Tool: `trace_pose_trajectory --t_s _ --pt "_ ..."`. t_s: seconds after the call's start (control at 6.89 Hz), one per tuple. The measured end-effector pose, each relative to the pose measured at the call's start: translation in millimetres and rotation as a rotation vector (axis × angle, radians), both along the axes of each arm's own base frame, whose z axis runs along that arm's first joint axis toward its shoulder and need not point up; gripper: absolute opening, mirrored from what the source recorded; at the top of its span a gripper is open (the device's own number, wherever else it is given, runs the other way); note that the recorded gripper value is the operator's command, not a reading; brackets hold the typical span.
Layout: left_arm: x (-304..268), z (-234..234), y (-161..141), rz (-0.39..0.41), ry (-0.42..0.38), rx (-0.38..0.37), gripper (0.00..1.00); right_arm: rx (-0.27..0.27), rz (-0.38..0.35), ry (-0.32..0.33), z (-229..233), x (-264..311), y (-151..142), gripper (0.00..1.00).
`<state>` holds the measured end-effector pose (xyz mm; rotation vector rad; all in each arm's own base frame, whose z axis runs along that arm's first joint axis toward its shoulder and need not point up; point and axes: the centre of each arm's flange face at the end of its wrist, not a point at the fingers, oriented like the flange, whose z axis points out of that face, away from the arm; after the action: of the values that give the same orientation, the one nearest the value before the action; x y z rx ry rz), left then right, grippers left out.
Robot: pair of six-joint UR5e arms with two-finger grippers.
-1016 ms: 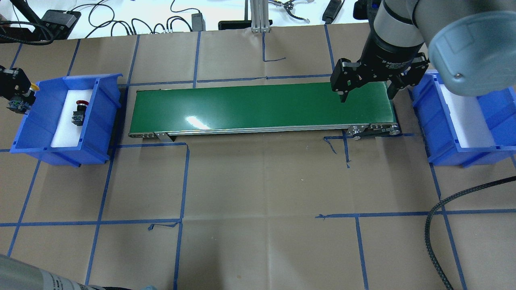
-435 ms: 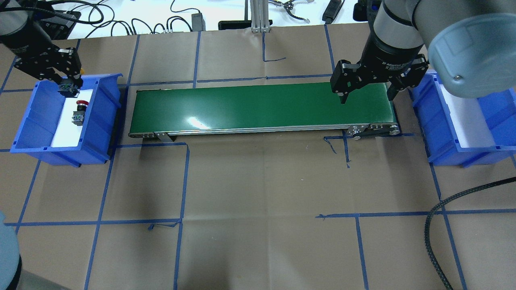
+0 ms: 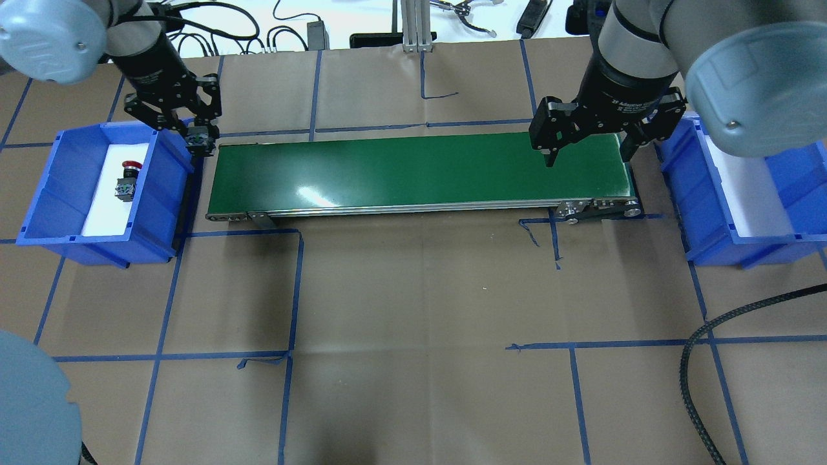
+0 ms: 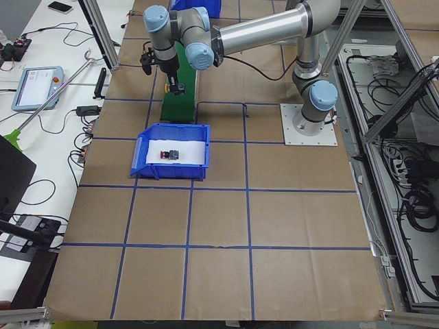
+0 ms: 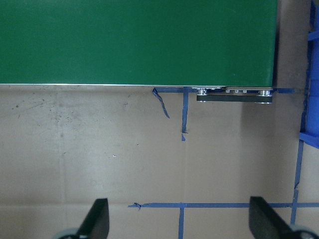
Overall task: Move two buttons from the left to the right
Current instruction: 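Lift the yellow button and carry it onto the green conveyor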
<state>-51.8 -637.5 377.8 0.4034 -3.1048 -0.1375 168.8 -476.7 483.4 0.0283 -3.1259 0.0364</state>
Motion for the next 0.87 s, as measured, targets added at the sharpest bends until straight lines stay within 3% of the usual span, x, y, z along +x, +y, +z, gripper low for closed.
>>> trace_pose_trajectory --t_s 0.44,0.58,0.73,0.87 --pt "-53 -84 -11 0.029 -0.017 -0.067 0.09 0.000 0.000 0.000 0 0 0 1.00" --pt "-56 -104 -5 0.026 -0.017 -0.078 0.24 0.000 0.000 0.000 0 0 0 1.00" --pt "-57 -115 0 0.025 -0.018 -0.083 0.68 0.000 0.000 0.000 0 0 0 1.00" --pt "-58 -121 4 0.025 -0.018 -0.082 0.99 0.000 0.000 0.000 0 0 0 1.00"
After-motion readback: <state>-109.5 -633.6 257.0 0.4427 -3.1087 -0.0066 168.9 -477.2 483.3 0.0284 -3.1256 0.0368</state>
